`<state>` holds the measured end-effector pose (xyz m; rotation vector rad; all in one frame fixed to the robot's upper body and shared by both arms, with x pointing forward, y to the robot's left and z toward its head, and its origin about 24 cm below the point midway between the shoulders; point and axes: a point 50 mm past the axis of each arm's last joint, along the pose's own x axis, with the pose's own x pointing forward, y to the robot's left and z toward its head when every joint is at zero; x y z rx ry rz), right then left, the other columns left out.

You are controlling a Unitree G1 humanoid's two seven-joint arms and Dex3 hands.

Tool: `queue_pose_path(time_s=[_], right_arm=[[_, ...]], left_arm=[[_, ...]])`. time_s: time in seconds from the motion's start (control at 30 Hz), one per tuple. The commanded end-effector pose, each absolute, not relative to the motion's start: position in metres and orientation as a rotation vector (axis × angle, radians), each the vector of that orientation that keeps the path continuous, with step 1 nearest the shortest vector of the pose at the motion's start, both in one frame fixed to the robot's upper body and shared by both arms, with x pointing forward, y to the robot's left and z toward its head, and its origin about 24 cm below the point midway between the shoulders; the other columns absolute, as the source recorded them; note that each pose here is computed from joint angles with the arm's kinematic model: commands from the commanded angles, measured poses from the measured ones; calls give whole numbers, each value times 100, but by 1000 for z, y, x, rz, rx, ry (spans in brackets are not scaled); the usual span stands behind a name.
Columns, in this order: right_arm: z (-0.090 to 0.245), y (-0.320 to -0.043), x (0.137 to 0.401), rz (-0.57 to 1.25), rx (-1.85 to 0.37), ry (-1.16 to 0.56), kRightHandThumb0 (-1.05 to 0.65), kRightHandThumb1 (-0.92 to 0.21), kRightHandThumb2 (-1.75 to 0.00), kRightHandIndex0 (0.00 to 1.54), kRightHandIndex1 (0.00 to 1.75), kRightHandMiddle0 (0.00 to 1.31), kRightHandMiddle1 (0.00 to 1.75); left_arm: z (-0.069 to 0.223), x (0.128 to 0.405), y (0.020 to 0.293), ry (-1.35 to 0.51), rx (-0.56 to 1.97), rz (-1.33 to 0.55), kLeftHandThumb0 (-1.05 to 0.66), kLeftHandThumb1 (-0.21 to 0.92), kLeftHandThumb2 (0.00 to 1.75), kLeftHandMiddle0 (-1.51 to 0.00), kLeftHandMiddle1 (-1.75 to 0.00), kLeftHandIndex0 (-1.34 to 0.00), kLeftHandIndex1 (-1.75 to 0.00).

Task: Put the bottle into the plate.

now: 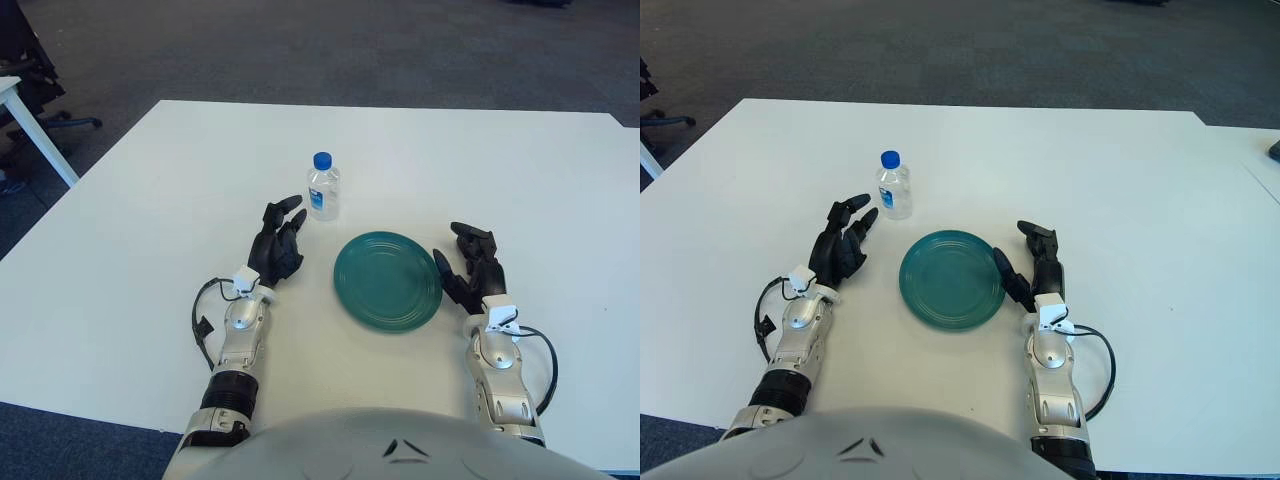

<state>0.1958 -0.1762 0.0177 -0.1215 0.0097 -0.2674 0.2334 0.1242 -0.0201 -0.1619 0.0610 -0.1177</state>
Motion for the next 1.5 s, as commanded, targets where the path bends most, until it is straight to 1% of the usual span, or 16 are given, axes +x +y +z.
queue_pose_path(time_s=[0.0,0.2,0.4,0.57,0.73,0.87,1.07,1.47], right_arm=[[13,-177,194,-278,-117,39,-61,-87,-39,34,53,0,106],[13,-178,195,-275,-131,46,-63,-88,-40,34,53,0,106],[12,-178,195,-276,-127,48,-61,-87,-40,33,52,0,106],[12,-178,195,-279,-122,47,-60,-86,-40,33,52,0,106],[12,-179,196,-283,-123,55,-61,-87,-41,34,52,0,106],[11,-179,196,-288,-122,61,-60,-87,-42,33,52,0,105],[12,-179,196,-296,-122,60,-60,-86,-42,33,52,0,105],[13,-180,195,-310,-107,50,-59,-84,-44,34,53,1,107]], left_arm=[[-52,201,121,262,-179,-64,-79,92,85,-46,-8,0,-97],[-46,200,119,270,-146,-38,-79,92,79,-41,-5,0,-88],[-39,200,116,270,-116,-28,-79,92,78,-37,-3,0,-82],[-41,199,115,265,-99,-12,-79,92,78,-36,-2,0,-79],[-41,206,112,250,-60,23,-79,92,80,-31,0,0,-76],[-31,218,105,242,3,43,-80,92,80,-28,0,0,-75],[-27,221,103,238,131,35,-86,92,66,-23,0,0,-74],[-19,233,94,253,210,24,-100,92,50,-11,0,0,-48]])
